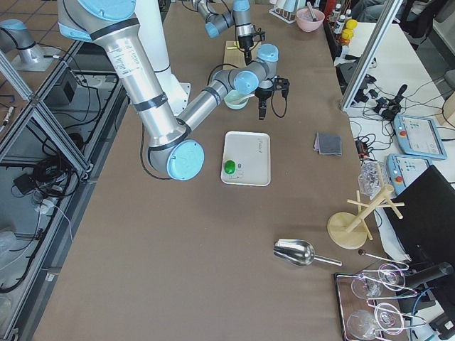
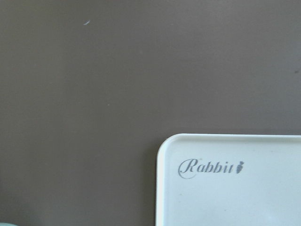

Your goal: Put spoon and bun in bowl

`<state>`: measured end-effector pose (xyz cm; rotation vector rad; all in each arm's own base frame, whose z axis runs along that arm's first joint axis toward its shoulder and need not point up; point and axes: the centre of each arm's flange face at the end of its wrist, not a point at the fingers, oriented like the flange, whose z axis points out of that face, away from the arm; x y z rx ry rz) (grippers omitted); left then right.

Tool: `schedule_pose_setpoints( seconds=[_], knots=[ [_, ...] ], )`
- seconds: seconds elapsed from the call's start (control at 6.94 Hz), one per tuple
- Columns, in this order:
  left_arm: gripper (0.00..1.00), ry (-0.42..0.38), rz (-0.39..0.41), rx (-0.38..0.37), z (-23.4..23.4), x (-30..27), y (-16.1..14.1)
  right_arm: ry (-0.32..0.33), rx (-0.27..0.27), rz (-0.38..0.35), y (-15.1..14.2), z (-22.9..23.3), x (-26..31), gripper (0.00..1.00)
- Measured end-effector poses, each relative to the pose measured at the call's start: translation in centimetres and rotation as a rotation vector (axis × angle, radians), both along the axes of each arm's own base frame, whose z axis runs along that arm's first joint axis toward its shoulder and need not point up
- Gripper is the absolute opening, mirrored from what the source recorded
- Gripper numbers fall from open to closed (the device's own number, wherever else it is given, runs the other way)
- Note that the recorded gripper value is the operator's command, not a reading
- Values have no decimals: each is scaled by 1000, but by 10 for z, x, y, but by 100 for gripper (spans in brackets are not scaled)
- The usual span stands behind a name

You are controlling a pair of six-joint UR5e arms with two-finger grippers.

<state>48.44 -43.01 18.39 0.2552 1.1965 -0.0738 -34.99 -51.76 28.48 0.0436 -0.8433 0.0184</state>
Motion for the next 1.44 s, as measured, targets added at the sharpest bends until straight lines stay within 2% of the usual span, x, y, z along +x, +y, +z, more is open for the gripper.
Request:
schedule_pose_setpoints(
  seconds=[0.29, 0.58, 0.72, 0.86, 1.3, 1.44],
  knots=[
    [0, 4, -3, -20, -19, 46, 17, 25, 24, -19, -8, 22, 21, 100],
    [0, -6, 27, -30, -16, 68, 36, 18, 22, -30, -9, 24, 25, 100],
    [78, -9, 40, -33, -14, 74, 43, 17, 20, -31, -9, 24, 25, 100],
    [98, -10, 48, -33, -14, 78, 48, 17, 19, -31, -9, 24, 25, 100],
    [98, -21, -2, -1, -13, 79, 46, 9, 15, -29, -11, 23, 29, 100],
    [98, -44, -20, 43, -9, 64, 32, -5, 16, -34, -16, 23, 39, 100]
  ],
)
